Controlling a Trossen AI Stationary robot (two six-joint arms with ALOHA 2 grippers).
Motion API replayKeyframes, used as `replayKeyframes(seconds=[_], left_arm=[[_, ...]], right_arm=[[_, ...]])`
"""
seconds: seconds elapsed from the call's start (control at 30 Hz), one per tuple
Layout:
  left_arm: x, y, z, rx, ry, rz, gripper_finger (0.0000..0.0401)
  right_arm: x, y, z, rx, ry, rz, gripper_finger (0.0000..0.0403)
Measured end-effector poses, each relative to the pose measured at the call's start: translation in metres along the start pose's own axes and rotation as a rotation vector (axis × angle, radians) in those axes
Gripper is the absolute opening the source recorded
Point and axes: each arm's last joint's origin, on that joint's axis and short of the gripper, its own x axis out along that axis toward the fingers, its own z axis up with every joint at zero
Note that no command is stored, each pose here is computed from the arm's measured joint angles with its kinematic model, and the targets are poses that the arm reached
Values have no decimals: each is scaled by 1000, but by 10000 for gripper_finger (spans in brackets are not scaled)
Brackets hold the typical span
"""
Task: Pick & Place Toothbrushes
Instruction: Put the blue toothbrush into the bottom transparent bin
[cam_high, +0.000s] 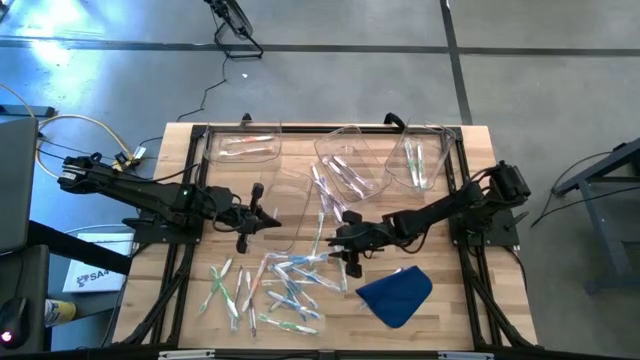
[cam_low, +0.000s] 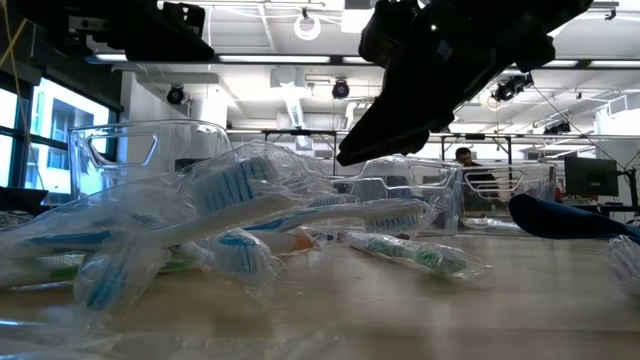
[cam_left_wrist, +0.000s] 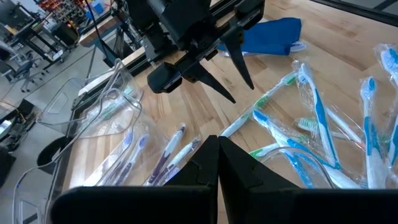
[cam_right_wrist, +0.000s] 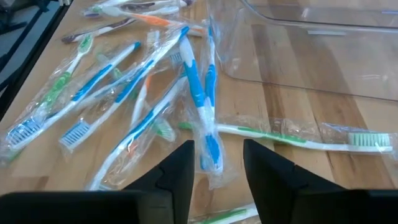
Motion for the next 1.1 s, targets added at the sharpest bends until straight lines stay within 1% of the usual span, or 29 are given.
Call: replayKeyframes(seconds=[0.3, 0.4, 0.57, 0.73, 1.1], left_arm=[[0, 0, 0, 0, 0, 0, 0], [0, 0, 0, 0, 0, 0, 0], [0, -1, -1, 1, 12, -7, 0], [0, -2, -4, 4, 38, -21, 0], [0, -3, -5, 5, 49, -27, 0]], right_arm=[[0, 0, 0, 6, -2, -1, 133], [7, -1, -3, 6, -14, -9, 133], [27, -3, -20, 0, 22, -21, 133], [36, -4, -27, 1, 23, -7, 133], [38, -4, -27, 5, 23, 35, 133]])
